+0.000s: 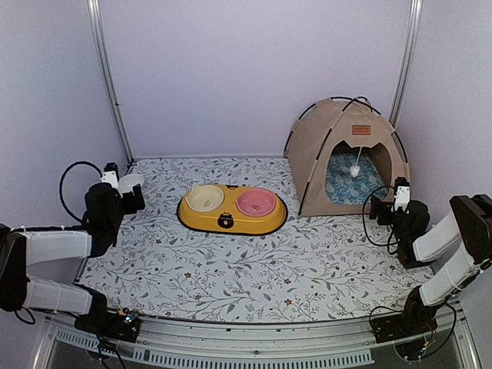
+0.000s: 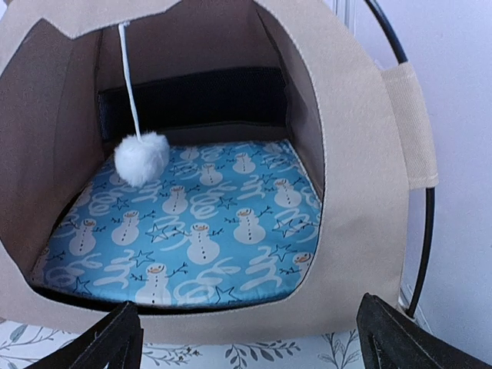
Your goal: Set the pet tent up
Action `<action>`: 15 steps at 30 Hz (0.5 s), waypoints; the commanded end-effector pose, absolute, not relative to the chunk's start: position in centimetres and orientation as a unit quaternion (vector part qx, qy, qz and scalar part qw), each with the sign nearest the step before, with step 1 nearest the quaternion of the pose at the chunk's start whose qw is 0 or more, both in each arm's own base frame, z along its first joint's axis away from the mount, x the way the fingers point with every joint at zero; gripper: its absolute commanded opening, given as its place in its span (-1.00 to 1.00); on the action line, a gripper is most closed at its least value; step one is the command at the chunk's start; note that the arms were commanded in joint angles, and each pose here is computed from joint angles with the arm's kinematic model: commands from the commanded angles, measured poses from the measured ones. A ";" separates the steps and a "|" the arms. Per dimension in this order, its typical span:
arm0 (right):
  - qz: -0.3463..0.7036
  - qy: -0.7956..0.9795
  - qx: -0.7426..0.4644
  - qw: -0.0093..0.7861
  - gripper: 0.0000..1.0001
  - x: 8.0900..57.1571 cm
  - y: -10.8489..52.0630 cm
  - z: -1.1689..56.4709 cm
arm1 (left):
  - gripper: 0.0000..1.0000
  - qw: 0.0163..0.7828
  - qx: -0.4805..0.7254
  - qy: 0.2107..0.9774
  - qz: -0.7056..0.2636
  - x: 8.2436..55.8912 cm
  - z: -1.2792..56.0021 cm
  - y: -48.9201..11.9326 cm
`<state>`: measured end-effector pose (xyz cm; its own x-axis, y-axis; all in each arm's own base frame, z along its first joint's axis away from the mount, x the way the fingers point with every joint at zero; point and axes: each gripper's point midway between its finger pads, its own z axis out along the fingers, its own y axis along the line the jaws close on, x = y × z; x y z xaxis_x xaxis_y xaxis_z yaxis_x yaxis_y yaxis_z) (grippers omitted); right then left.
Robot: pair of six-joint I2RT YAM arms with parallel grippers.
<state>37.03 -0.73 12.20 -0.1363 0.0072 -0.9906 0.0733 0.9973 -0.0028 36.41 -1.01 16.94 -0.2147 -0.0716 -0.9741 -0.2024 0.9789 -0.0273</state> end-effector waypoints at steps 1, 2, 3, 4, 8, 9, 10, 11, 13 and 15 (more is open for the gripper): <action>-0.020 0.707 0.026 0.706 0.98 38.0 -0.8 15.8 | 0.99 0.686 -0.096 0.708 0.137 35.7 19.8 1.9; -0.020 0.707 0.026 0.706 0.98 37.9 -0.8 15.8 | 0.99 0.694 -0.102 0.697 0.150 34.9 19.4 2.7; -0.020 0.707 0.025 0.706 0.98 37.9 -0.8 15.8 | 0.99 0.702 -0.104 0.686 0.160 34.3 19.1 3.2; -0.020 0.708 0.026 0.706 0.98 37.9 -0.8 15.8 | 0.99 0.717 -0.110 0.669 0.164 33.7 19.4 3.7; -0.020 0.707 0.025 0.707 0.98 37.9 -0.8 15.8 | 0.99 0.736 -0.143 0.647 0.141 33.4 18.2 5.0; -0.020 0.707 0.025 0.707 0.98 37.9 -0.8 15.8 | 0.99 0.739 -0.126 0.645 0.144 34.0 18.4 4.5; -0.019 0.707 0.026 0.706 0.98 37.9 -0.8 15.8 | 0.99 0.727 -0.101 0.667 0.130 35.1 17.7 3.3; -0.020 0.708 0.025 0.706 0.98 37.9 -0.8 15.8 | 0.99 0.714 -0.074 0.687 0.111 36.3 17.1 2.3; -0.020 0.707 0.026 0.706 0.98 37.9 -0.8 15.8 | 0.99 0.706 -0.041 0.700 0.102 38.1 16.5 1.8; -0.020 0.707 0.025 0.707 0.98 37.9 -0.8 15.8 | 0.99 0.694 -0.053 0.713 0.079 38.0 15.6 2.3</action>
